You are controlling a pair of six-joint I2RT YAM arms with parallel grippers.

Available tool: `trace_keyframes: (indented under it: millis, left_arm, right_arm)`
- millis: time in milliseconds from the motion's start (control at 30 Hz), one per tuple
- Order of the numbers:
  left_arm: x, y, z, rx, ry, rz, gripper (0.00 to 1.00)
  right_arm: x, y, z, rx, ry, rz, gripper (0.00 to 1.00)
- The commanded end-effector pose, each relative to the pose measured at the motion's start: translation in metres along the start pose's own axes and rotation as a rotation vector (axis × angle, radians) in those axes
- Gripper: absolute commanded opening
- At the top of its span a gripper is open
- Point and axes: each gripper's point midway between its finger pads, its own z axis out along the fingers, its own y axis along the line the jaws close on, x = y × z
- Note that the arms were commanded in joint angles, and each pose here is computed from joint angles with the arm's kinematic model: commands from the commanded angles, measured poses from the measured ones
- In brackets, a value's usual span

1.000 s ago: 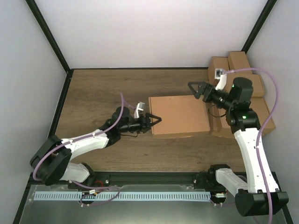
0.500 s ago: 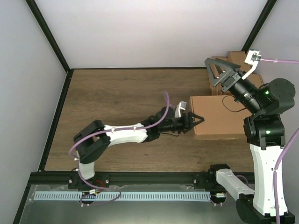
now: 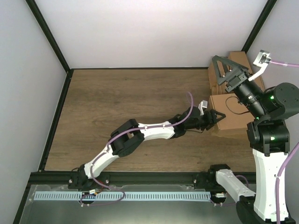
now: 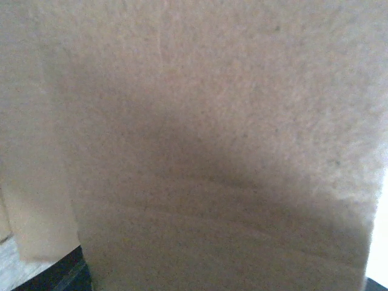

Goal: Fold the paper box

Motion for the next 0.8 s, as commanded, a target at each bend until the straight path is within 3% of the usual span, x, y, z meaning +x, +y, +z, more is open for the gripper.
trace_keyframes:
  millis: [0, 167, 500, 600, 767]
  left_arm:
    - [-0.002, -0.02, 0.026, 0.063, 0.001, -0.009, 0.42]
    - [-0.008, -0.013, 0.05, 0.017, 0.018, 0.0, 0.47]
    - [-0.022, 0.003, 0.056, -0.009, -0.007, -0.017, 0.5]
    - [-0.024, 0.004, 0.058, -0.004, -0.003, -0.022, 0.6]
    - [-0.03, 0.003, 0.056, -0.037, -0.011, -0.012, 0.93]
  right_arm:
    - [0.001, 0.004, -0.005, -0.002, -0.006, 0.007, 0.93]
    - [0.006, 0.001, -0.005, -0.003, 0.011, 0.002, 0.93]
    - [0.014, -0.004, 0.0, -0.007, 0.042, 0.008, 0.93]
    - [0.015, -0.004, 0.001, -0.012, 0.049, 0.01, 0.93]
    - [0.019, -0.006, 0.002, -0.014, 0.06, 0.012, 0.93]
